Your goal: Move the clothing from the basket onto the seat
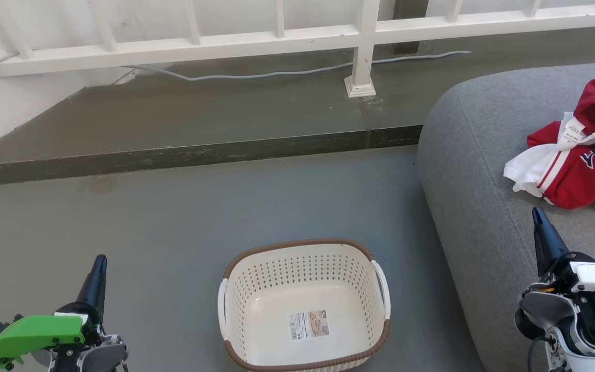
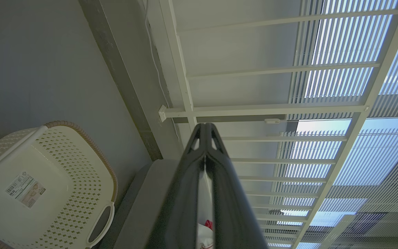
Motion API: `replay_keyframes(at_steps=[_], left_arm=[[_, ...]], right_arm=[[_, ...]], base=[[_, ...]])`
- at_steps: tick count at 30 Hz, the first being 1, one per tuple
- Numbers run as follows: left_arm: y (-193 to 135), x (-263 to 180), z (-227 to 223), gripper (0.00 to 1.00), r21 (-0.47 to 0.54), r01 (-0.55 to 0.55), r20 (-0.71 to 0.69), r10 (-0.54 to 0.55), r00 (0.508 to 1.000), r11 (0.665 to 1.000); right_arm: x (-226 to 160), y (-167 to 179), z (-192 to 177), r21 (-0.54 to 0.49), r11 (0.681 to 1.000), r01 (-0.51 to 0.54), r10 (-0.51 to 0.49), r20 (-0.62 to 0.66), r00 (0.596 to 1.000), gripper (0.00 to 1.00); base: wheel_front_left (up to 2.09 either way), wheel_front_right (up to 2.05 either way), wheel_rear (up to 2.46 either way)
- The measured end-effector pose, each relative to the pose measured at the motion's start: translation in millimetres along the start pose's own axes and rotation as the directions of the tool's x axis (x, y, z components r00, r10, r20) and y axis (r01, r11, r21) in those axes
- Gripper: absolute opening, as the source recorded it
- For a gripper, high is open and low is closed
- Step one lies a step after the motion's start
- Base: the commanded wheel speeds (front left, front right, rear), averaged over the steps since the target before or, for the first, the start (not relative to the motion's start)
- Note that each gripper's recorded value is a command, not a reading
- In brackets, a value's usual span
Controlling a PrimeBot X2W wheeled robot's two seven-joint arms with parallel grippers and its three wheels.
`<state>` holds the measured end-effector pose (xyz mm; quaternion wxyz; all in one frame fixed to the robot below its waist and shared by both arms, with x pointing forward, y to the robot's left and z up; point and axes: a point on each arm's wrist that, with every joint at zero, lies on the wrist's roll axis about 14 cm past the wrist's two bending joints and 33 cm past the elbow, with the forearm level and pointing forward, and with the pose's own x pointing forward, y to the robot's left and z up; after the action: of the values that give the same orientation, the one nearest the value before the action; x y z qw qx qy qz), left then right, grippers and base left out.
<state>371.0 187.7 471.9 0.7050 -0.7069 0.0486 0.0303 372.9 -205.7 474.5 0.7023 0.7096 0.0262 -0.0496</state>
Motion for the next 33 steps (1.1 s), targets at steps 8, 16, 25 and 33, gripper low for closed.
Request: replay_keyframes(at_steps=[8, 16, 25, 33], left_arm=[[-0.2, 0.2, 0.0, 0.00, 0.000, 0.001, 0.000, -0.001, 1.000, 1.000], [-0.9, 0.7, 0.1, 0.00, 0.000, 0.003, 0.000, -0.003, 1.000, 1.000], [-2.9, 2.1, 0.0, 0.00, -0.001, 0.008, 0.000, -0.008, 1.000, 1.000], [-4.0, 2.9, -0.3, 0.00, -0.002, 0.011, 0.000, -0.011, 1.000, 1.000]], right_arm=[[0.0, -0.2, 0.1, 0.000, 1.000, 0.000, 0.000, 0.000, 1.000, 0.00], [-0.1, -0.3, -0.1, 0.000, 1.000, 0.001, -0.001, -0.002, 1.000, 0.00], [-0.1, -0.1, -0.3, 0.001, 1.000, -0.001, 0.001, -0.003, 1.000, 0.00], [-0.1, -0.1, -0.3, 0.001, 1.000, -0.001, 0.001, -0.003, 1.000, 0.00]], base=[[0.00, 0.00, 0.00], [0.00, 0.00, 0.00], [0.00, 0.00, 0.00], [0.00, 0.00, 0.00]])
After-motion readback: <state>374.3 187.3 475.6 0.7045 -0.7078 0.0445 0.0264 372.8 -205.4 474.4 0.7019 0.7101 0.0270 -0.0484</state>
